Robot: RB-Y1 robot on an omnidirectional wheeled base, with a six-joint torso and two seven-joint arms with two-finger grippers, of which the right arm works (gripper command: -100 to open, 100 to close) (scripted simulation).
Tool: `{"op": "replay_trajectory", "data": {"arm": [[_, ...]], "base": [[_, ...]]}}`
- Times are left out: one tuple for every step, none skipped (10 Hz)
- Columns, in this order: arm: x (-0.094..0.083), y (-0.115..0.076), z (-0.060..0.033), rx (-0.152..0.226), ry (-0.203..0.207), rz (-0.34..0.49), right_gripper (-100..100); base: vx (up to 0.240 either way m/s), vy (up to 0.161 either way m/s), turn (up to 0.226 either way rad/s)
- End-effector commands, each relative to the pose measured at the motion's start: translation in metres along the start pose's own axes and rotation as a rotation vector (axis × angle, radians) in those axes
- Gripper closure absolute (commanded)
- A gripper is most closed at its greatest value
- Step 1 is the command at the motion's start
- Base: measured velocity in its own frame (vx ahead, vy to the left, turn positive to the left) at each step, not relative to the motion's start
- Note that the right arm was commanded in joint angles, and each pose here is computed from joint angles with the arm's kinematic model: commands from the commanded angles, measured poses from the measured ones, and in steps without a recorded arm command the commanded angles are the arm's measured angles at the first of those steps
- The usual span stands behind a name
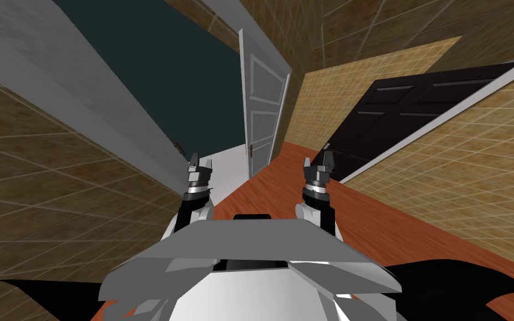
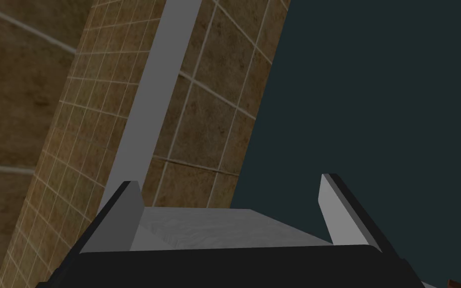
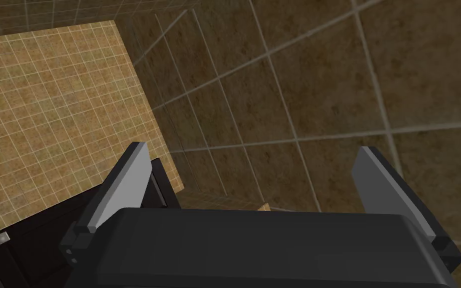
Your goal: Push the door open
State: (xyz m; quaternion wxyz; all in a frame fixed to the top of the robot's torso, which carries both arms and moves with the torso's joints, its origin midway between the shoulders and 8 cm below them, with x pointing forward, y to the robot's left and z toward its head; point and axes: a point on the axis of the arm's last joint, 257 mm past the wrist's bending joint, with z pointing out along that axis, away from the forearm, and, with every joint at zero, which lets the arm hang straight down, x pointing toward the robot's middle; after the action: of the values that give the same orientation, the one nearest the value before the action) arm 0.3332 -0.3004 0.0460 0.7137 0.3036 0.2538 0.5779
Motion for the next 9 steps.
{"op": "replay_trajectory", "data": {"arm": [[0.007, -0.008, -0.001, 0.011, 0.012, 0.047, -100], [0.013, -0.014, -0.002, 0.019, 0.02, 0.082, -100], [0.02, -0.021, -0.0031, 0.028, 0.03, 0.121, -100], [0.023, -0.024, -0.0037, 0.033, 0.035, 0.14, -100], [0.032, -0.033, -0.0055, 0.046, 0.047, 0.191, -100], [0.037, -0.037, -0.0066, 0.053, 0.053, 0.218, -100], [0.042, -0.042, -0.0077, 0.061, 0.06, 0.245, -100], [0.047, -0.046, -0.0089, 0.069, 0.067, 0.272, -100], [0.053, -0.051, -0.0103, 0.077, 0.074, 0.302, -100]], "base": [[-0.009, -0.06, -0.024], [0.152, -0.012, -0.04], [0.18, -0.002, -0.032], [0.146, -0.002, -0.017], [0.145, -0.006, -0.039], [0.144, -0.003, -0.025], [0.105, 0.0, -0.02], [0.081, -0.005, -0.026], [0.079, -0.019, -0.028]]}}
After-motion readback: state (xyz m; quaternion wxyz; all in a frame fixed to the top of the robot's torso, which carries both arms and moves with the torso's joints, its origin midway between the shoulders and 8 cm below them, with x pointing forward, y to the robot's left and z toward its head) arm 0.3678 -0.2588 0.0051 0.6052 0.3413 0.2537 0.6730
